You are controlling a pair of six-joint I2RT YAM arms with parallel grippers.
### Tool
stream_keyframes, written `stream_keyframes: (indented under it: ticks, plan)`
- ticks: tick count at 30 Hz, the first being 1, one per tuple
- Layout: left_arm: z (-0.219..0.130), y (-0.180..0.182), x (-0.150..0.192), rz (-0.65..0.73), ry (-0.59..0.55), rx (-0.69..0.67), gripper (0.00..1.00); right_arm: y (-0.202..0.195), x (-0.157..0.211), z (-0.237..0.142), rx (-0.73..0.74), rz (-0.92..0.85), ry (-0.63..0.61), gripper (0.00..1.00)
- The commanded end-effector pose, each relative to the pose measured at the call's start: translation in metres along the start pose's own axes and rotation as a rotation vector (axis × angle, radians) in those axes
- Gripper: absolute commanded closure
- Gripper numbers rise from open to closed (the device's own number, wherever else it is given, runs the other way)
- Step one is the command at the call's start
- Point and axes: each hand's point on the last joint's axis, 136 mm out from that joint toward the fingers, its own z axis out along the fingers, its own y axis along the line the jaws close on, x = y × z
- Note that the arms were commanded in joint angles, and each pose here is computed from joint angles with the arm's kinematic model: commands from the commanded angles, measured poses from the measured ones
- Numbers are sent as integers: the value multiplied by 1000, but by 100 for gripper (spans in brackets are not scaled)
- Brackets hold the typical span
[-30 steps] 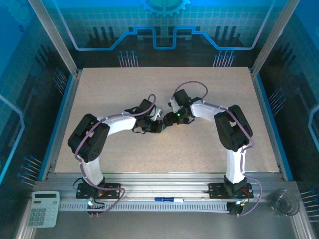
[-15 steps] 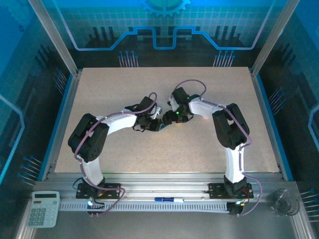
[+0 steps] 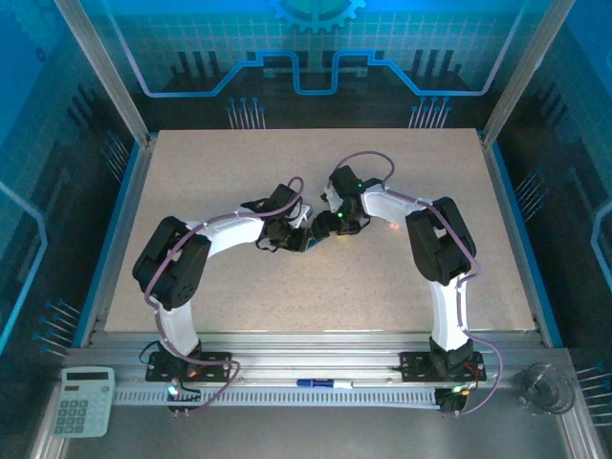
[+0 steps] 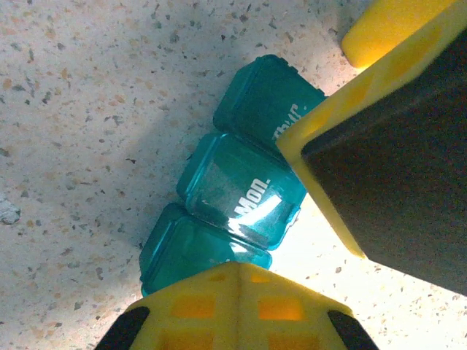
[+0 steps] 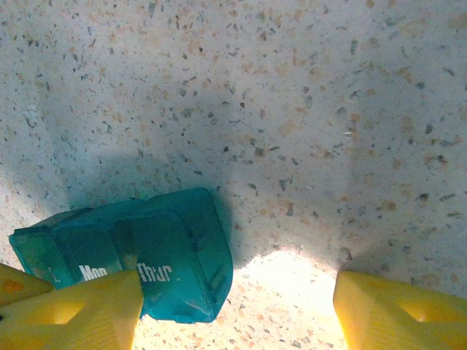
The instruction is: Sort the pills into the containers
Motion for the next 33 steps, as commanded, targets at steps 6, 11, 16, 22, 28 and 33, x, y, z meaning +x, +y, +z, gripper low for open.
stream_keyframes:
  ticks: [6, 11, 16, 22, 28, 33]
  plan:
    - [13, 22, 20, 13, 93, -100, 100, -6, 0, 23, 7, 30, 36, 30]
    - [16, 27, 29, 24, 125, -137, 100, -8, 2, 27, 18, 47, 54, 30]
    - [18, 33, 35, 45, 152, -183, 100, -10, 5, 30, 22, 66, 70, 30]
    - [18, 35, 40, 79, 173, -225, 100, -10, 6, 33, 17, 83, 78, 30]
    - [27, 38, 57, 89, 219, -240, 100, -10, 6, 34, 12, 95, 81, 31]
    - [34, 39, 67, 77, 240, -235, 100, -9, 7, 34, 7, 102, 82, 30]
